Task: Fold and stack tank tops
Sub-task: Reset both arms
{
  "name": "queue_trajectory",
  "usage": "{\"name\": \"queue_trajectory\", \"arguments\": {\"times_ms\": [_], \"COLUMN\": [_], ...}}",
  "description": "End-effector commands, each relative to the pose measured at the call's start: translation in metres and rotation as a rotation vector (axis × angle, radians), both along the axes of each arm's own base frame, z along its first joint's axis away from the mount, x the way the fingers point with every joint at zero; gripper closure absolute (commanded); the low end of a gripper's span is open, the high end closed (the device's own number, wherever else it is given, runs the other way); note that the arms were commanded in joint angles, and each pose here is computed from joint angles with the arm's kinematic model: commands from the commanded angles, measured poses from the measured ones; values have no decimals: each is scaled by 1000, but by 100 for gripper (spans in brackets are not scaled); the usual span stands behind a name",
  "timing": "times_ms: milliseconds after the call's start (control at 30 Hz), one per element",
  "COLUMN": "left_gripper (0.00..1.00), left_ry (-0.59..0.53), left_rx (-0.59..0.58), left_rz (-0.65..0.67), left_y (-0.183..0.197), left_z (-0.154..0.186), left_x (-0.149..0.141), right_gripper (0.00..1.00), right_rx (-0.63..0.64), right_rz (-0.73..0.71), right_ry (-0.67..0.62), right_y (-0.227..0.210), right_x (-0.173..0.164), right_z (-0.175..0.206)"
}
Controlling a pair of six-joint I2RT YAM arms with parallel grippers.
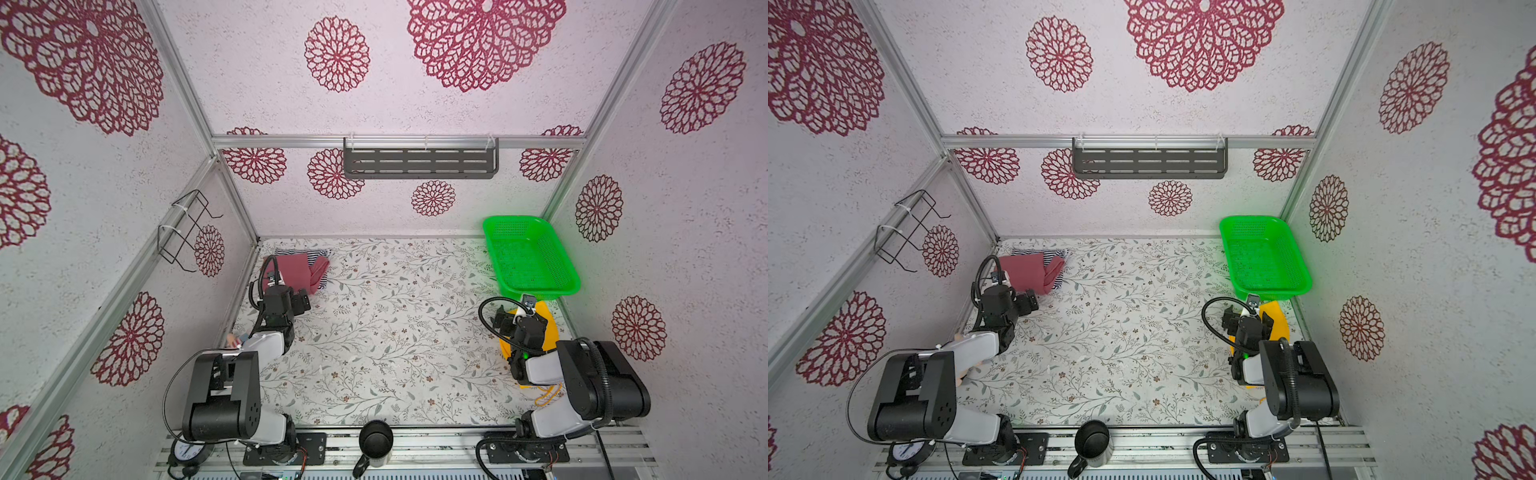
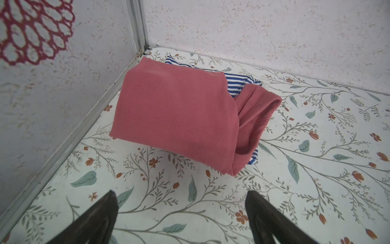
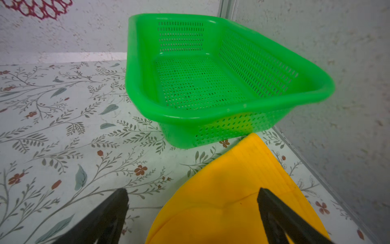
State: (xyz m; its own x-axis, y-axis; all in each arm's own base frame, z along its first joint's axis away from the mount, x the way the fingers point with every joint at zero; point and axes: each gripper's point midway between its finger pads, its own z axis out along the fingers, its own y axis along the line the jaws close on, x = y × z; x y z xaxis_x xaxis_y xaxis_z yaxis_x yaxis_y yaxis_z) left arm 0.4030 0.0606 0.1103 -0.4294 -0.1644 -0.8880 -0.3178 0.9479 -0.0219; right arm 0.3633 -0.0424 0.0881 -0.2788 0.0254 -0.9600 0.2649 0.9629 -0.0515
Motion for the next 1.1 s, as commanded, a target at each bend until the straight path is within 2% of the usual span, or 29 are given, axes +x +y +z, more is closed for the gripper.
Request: {"name": "queue_trajectory", "arguments": {"times_ms": [0, 300, 400, 533, 600, 667, 733, 800, 867, 933, 1067], "left_gripper": [3, 3, 3, 3, 3, 3, 3, 3, 3, 3, 3], "left_ry": [-67, -68, -89, -100, -70, -150, -182, -251, -193, -233, -211], "left_rx": [10, -15, 66, 9, 23, 39, 60, 128, 99, 124, 117], "left_rz": [21, 0, 45, 77, 82, 101, 118, 146, 147, 149, 151], "left_y": [5, 5, 20, 44, 42, 44, 39, 40, 37, 39, 39], "left_z": [17, 16, 22, 12, 10, 16, 12, 14, 10, 15, 12], "left_x": [3, 4, 0, 13, 12, 6, -6, -9, -11, -9, -11], "right_gripper": [1, 1, 1, 1, 1, 1, 1, 1, 1, 1, 1], "right_rx": [31, 19, 19, 18, 18, 19, 19, 18, 18, 19, 15], "right_rz": [11, 8, 9, 10, 8, 8, 9, 9, 9, 9, 7], "right_ry": [-108, -111, -110, -108, -108, -108, -110, -110, -110, -108, -99], "right_y": [3, 3, 3, 4, 3, 3, 3, 4, 3, 4, 3], "right_x": [8, 9, 9, 9, 9, 9, 9, 9, 9, 9, 10], "right_z": [26, 27, 27, 26, 26, 26, 27, 27, 27, 26, 25]}}
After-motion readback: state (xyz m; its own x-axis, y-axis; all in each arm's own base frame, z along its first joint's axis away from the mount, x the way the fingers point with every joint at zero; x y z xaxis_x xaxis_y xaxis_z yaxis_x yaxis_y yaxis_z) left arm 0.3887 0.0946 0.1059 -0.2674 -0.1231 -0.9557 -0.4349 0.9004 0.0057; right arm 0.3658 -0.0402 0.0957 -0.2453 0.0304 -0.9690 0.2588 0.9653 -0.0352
